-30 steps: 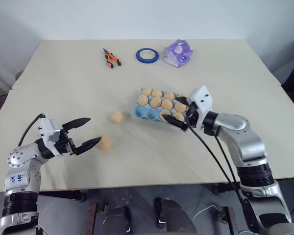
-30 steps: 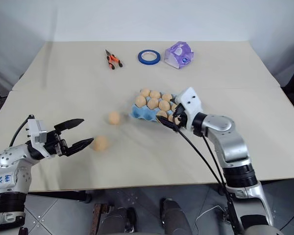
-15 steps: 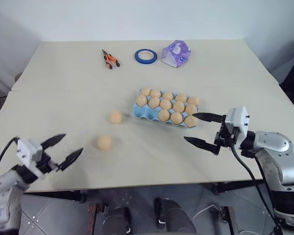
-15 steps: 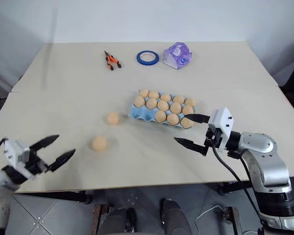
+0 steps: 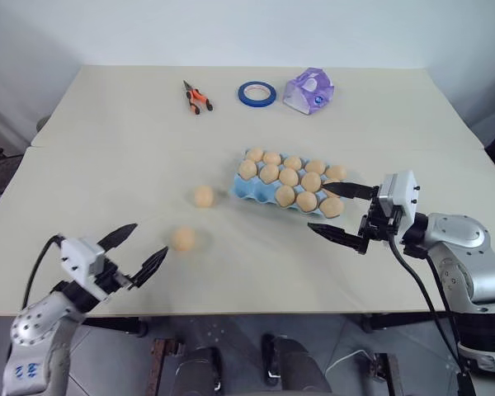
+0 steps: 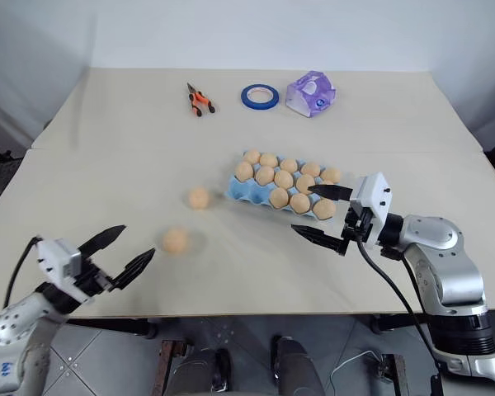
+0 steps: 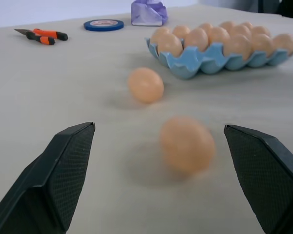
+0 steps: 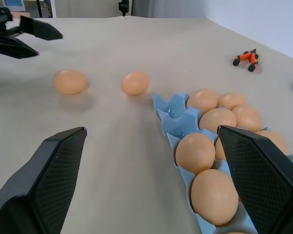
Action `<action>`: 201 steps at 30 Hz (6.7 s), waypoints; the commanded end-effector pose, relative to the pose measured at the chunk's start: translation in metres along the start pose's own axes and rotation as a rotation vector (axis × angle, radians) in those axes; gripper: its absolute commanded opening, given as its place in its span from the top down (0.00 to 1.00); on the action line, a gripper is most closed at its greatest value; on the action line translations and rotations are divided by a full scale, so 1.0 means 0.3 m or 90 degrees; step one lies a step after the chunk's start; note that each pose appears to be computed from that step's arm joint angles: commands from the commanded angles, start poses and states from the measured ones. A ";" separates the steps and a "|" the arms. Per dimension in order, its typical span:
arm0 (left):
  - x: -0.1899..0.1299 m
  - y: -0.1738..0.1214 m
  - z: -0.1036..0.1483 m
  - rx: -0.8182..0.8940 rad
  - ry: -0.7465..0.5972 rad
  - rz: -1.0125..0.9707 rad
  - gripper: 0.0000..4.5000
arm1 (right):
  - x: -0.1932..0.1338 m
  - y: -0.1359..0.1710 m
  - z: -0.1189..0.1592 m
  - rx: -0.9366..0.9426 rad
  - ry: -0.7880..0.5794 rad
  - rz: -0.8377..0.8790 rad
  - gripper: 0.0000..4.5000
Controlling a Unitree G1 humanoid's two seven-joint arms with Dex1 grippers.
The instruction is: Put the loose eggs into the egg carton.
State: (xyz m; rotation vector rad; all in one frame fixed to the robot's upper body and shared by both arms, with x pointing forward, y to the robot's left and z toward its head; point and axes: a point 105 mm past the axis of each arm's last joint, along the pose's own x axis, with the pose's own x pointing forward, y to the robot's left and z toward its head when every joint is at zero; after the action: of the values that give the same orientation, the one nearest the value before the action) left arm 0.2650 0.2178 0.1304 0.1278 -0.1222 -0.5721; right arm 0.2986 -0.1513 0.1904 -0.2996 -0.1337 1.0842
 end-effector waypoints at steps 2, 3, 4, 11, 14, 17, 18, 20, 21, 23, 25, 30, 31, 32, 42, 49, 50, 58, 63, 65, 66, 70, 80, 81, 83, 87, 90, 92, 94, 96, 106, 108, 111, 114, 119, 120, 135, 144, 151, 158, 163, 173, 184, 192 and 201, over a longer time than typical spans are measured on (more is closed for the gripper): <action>0.078 -0.023 -0.003 0.002 0.003 -0.015 0.00 | 0.007 0.002 0.019 -0.013 -0.016 -0.008 0.00; 0.090 -0.031 -0.015 0.000 0.011 -0.025 0.00 | 0.008 0.004 0.018 -0.013 -0.016 -0.009 0.00; 0.096 -0.035 -0.022 -0.001 0.016 -0.030 0.00 | 0.009 0.006 0.018 -0.013 -0.016 -0.009 0.00; 0.134 -0.046 -0.096 -0.009 0.078 -0.056 0.00 | -0.003 0.011 0.020 -0.014 -0.019 -0.028 0.00; 0.141 -0.038 -0.105 0.000 0.090 -0.047 0.13 | -0.010 0.011 0.017 -0.013 -0.017 -0.040 0.00; 0.140 -0.050 -0.100 -0.003 0.085 -0.058 0.35 | -0.014 0.014 0.014 -0.012 -0.015 -0.045 0.00; 0.142 -0.053 -0.096 -0.004 0.082 -0.061 0.41 | -0.015 0.013 0.014 -0.011 -0.015 -0.047 0.00; 0.151 -0.064 -0.087 -0.011 0.075 -0.071 0.54 | -0.016 0.013 0.013 -0.011 -0.014 -0.050 0.00; 0.157 -0.070 -0.085 -0.016 0.075 -0.077 0.56 | -0.016 0.012 0.013 -0.011 -0.014 -0.051 0.00; 0.175 -0.083 -0.075 -0.028 0.072 -0.078 0.57 | -0.015 0.011 0.014 -0.011 -0.014 -0.052 0.00; 0.204 -0.118 -0.057 -0.043 0.062 -0.089 0.57 | -0.015 0.007 0.015 -0.013 -0.013 -0.055 0.00; 0.325 -0.207 0.018 -0.028 -0.011 -0.114 0.57 | -0.013 0.001 0.017 -0.016 -0.016 -0.064 0.00; 0.350 -0.220 0.039 -0.028 -0.031 -0.115 0.57 | -0.013 0.001 0.017 -0.016 -0.016 -0.064 0.00; 0.370 -0.232 0.056 -0.029 -0.046 -0.117 0.57 | -0.013 0.000 0.017 -0.016 -0.017 -0.065 0.00; 0.652 -0.284 0.144 -0.008 -0.107 -0.148 0.57 | -0.014 -0.006 0.022 -0.019 -0.025 -0.086 0.00; 0.747 -0.263 0.134 0.006 -0.111 -0.137 0.57 | -0.033 0.013 0.013 -0.013 -0.021 -0.110 0.00; 0.756 -0.273 0.137 0.005 -0.114 -0.145 0.57 | -0.034 0.016 0.011 -0.013 -0.020 -0.112 0.00; 0.771 -0.293 0.142 0.013 -0.126 -0.166 0.06 | -0.032 0.012 0.012 -0.012 -0.020 -0.126 0.00; 0.743 -0.262 0.144 -0.005 -0.130 -0.145 0.01 | -0.030 0.015 0.010 -0.010 -0.019 -0.125 0.00; 0.710 -0.241 0.148 -0.012 -0.131 -0.135 0.01 | -0.026 0.016 0.009 -0.008 -0.020 -0.122 0.00; 0.687 -0.235 0.149 -0.014 -0.131 -0.137 0.01 | -0.024 0.017 0.009 -0.008 -0.021 -0.122 0.00; 0.519 -0.231 0.092 -0.018 -0.094 -0.198 0.01 | -0.020 0.018 0.008 -0.004 -0.024 -0.116 0.00; 0.168 -0.079 0.028 -0.037 0.007 -0.170 0.01 | -0.014 0.016 0.003 0.000 -0.025 -0.095 0.00; 0.148 -0.048 0.028 -0.038 0.013 -0.146 0.01 | -0.014 0.015 0.002 0.000 -0.025 -0.094 0.00; 0.102 0.022 0.034 -0.035 0.019 -0.092 0.01 | -0.013 0.016 0.000 0.000 -0.026 -0.091 0.00; -0.004 0.142 0.030 -0.018 0.048 -0.017 0.01 | -0.011 0.019 -0.002 0.003 -0.027 -0.084 0.00; -0.044 0.195 0.031 -0.005 0.062 0.011 0.01 | -0.012 0.023 -0.007 0.006 -0.023 -0.078 0.00; -0.047 0.219 0.040 0.004 0.061 0.022 0.01 | -0.014 0.026 -0.011 0.007 -0.021 -0.076 0.00; -0.033 0.226 0.050 0.009 0.056 0.020 0.01 | -0.013 0.025 -0.011 0.008 -0.021 -0.076 0.00; -0.010 0.227 0.057 0.010 0.050 0.010 0.01 | -0.012 0.022 -0.010 0.006 -0.022 -0.078 0.00; 0.168 0.187 0.065 0.009 0.008 -0.073 0.01 | -0.061 0.095 -0.021 0.046 0.008 -0.028 0.00; 0.220 0.173 0.057 0.006 0.002 -0.089 0.01 | -0.089 0.118 -0.020 0.060 0.013 -0.020 0.00; 0.274 0.164 0.023 0.005 0.017 -0.105 0.01 | -0.119 0.152 -0.025 0.094 0.028 -0.004 0.00; 0.331 0.153 0.006 0.007 0.017 -0.120 0.01 | -0.138 0.175 -0.043 0.119 0.066 0.005 0.00; 0.429 0.138 0.009 0.006 0.005 -0.139 0.01 | -0.150 0.182 -0.042 0.131 0.076 -0.005 0.00; 0.448 0.136 0.004 0.004 0.008 -0.140 0.01 | -0.150 0.177 -0.043 0.127 0.074 -0.012 0.00; 0.561 0.105 -0.066 0.001 0.099 -0.156 0.35 | -0.136 0.160 -0.043 0.104 0.061 -0.047 0.00; 0.595 0.110 0.058 0.036 0.020 -0.173 0.62 | -0.116 0.135 -0.035 0.085 0.016 -0.066 0.00; 0.642 0.033 0.182 0.029 -0.051 -0.272 0.62 | -0.092 0.102 -0.050 0.085 -0.038 -0.107 0.00; 0.685 -0.045 0.160 0.030 -0.009 -0.333 0.62 | -0.055 0.111 -0.064 0.084 -0.052 -0.115 0.00; 0.709 -0.076 0.138 0.026 0.009 -0.338 0.51 | -0.057 0.119 -0.070 0.083 -0.049 -0.122 0.00; 0.722 -0.077 0.163 0.033 -0.021 -0.324 0.01 | -0.063 0.117 -0.070 0.082 -0.044 -0.133 0.00; 0.578 0.027 0.233 -0.051 -0.127 -0.325 0.01 | -0.045 0.083 -0.065 0.064 -0.037 -0.095 0.00; 0.328 0.065 0.095 0.033 -0.042 -0.331 0.01 | -0.025 0.056 -0.088 0.048 -0.008 -0.032 0.00; 0.216 0.055 0.057 0.041 -0.003 -0.368 0.01 | -0.023 -0.004 -0.105 0.047 -0.010 -0.007 0.00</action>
State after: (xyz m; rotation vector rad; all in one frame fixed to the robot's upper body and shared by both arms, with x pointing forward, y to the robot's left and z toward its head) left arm 0.3283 0.1936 0.1424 0.1972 -0.0645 -1.1322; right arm 0.3050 -0.1594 0.1556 -0.2009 -0.0852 1.0736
